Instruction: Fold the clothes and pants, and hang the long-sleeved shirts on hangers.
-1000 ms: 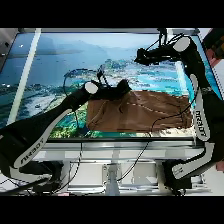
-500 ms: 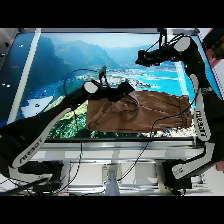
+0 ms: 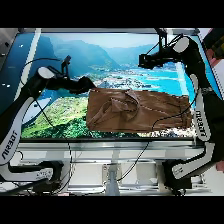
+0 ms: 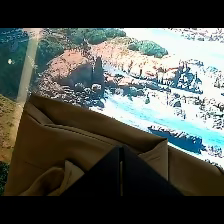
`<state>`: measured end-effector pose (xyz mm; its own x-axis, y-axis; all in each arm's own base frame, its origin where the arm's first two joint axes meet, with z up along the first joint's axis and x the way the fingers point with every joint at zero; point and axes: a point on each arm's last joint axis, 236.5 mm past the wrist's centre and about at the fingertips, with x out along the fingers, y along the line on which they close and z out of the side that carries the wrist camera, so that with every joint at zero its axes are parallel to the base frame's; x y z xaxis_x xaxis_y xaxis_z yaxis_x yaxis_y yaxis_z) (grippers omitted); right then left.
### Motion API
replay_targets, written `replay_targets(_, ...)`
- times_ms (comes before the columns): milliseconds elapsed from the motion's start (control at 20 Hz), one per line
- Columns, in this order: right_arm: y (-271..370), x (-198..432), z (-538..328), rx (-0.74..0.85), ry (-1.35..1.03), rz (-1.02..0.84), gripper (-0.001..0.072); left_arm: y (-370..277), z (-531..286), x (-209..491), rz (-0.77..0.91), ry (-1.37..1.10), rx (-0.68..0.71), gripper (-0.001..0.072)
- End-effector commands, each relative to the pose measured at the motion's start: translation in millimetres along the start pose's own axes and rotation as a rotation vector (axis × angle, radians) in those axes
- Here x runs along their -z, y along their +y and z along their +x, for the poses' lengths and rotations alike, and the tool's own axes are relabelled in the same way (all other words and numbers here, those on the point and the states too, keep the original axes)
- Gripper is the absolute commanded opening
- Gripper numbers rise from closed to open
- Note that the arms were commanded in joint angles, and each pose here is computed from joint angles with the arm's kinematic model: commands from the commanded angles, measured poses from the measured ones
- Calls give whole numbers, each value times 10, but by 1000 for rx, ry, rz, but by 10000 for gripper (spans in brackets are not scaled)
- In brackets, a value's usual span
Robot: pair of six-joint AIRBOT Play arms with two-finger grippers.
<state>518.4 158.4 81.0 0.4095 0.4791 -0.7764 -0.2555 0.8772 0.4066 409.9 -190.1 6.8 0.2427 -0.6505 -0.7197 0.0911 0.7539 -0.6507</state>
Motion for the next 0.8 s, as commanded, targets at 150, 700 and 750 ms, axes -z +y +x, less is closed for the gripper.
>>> replay_targets(150,-58,15,-5,25,6,-10,29,788,136,782,-33,212,-53,635)
replay_targets(700,-25,17,-4,11,7,-5,29,668,773,910,-123,241,168,674)
replay_targets(750,-24,18,-3,11,7,-5,29,618,813,877,-125,225,185,550)
